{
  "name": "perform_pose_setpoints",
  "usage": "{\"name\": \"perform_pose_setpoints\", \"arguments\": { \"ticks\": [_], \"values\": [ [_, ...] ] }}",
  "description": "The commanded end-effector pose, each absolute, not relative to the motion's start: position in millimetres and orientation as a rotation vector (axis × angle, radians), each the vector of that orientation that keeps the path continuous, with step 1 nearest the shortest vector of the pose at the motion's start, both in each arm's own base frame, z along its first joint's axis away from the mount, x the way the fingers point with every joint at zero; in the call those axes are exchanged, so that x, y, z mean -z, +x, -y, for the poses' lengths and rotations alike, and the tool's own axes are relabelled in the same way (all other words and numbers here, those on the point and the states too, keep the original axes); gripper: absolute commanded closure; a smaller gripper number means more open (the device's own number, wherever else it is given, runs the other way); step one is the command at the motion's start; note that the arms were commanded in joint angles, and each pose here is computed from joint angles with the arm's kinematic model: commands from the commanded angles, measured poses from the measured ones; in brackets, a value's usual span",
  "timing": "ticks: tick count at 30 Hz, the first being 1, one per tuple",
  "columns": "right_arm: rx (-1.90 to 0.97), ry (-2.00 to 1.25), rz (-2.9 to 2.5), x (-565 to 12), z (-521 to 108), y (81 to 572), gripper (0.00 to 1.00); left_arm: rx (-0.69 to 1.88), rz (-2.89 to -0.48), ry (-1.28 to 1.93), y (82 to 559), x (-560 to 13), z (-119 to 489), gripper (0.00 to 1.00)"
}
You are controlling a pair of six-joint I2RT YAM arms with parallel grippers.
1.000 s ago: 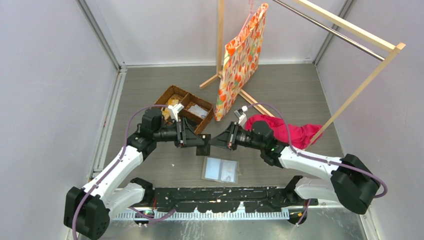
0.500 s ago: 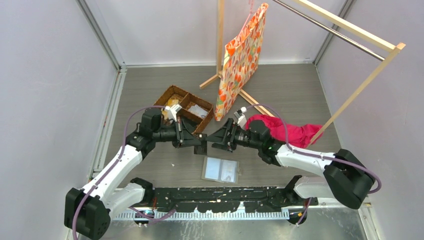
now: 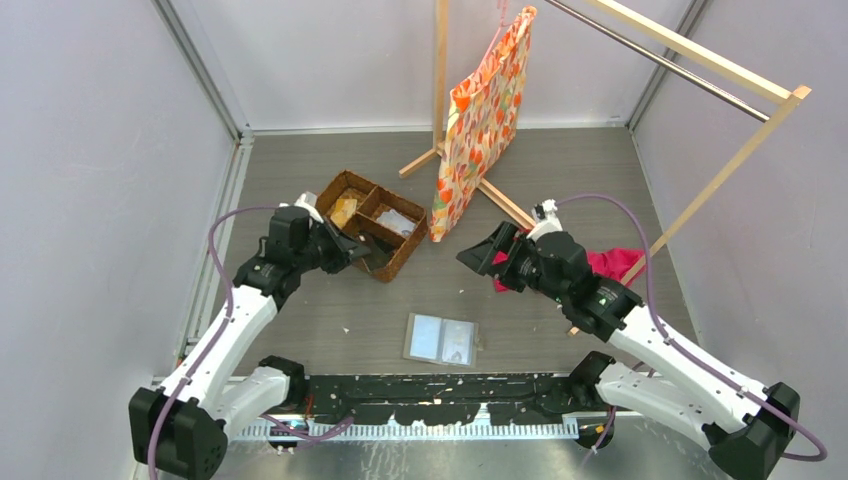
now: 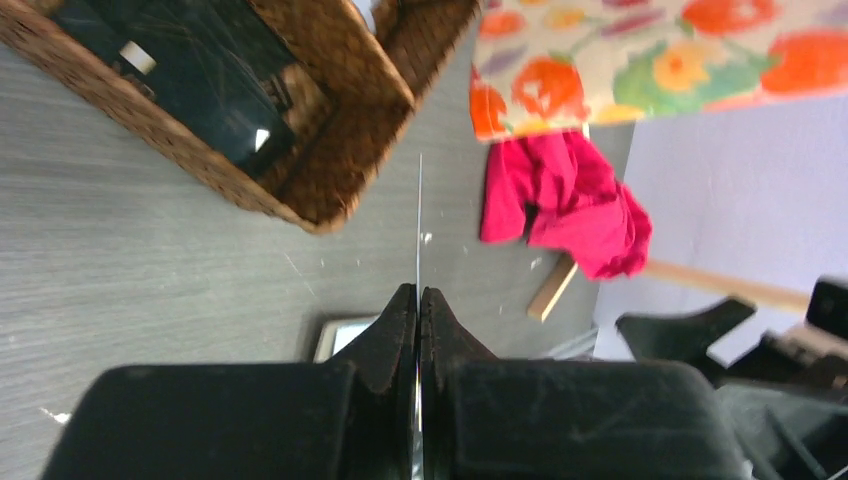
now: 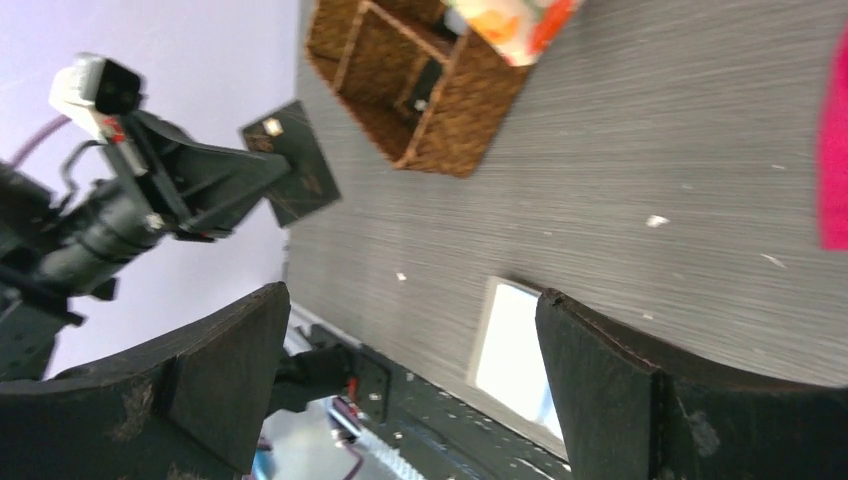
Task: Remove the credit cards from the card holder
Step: Place the credit card in the storage box.
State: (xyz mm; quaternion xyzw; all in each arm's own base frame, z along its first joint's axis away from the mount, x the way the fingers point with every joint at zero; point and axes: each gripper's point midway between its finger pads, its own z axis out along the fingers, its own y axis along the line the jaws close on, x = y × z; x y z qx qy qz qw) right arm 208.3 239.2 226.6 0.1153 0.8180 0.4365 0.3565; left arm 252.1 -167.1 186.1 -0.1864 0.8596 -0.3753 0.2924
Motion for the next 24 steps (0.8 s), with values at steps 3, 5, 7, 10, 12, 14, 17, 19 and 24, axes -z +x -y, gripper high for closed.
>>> {"name": "perform_pose_setpoints", "arguments": {
  "ticks": [3, 5, 7, 10, 12, 14, 17, 19, 24],
  "values": [
    [-0.874, 0.303, -2.209, -201.4, -210.6, 210.6, 0.03, 0.91, -2.025, -0.738, 308.5, -185.3, 145.2, 0.99],
    [-0.875, 0.289, -2.229, -199.1, -214.1, 210.8, 0.03, 0.916, -1.977, -0.781, 316.9, -179.1, 143.1, 1.0],
    [-0.876, 0.277, -2.247, -196.7, -217.6, 211.0, 0.03, 0.927, -1.943, -0.805, 324.1, -172.2, 142.6, 0.99],
    [-0.864, 0.269, -2.27, -193.5, -219.5, 212.1, 0.03, 0.982, -1.896, -0.776, 333.6, -166.7, 149.3, 0.99],
    [-0.845, 0.262, -2.291, -190.7, -218.9, 212.5, 0.03, 0.99, -1.888, -0.769, 336.0, -161.8, 150.7, 1.0],
    [-0.822, 0.253, -2.305, -189.8, -216.9, 213.5, 0.03, 0.965, -1.889, -0.781, 337.9, -153.4, 147.6, 1.0],
    [-0.796, 0.245, -2.327, -185.9, -214.6, 216.3, 0.03, 0.939, -1.873, -0.805, 341.9, -143.1, 143.1, 0.99],
    [-0.788, 0.244, -2.345, -182.8, -214.0, 219.8, 0.03, 0.931, -1.878, -0.813, 345.0, -137.4, 143.1, 0.99],
    [-0.798, 0.239, -2.387, -175.6, -216.2, 229.6, 0.03, 0.917, -1.921, -0.829, 353.0, -119.2, 146.9, 0.99]
  ]
}}
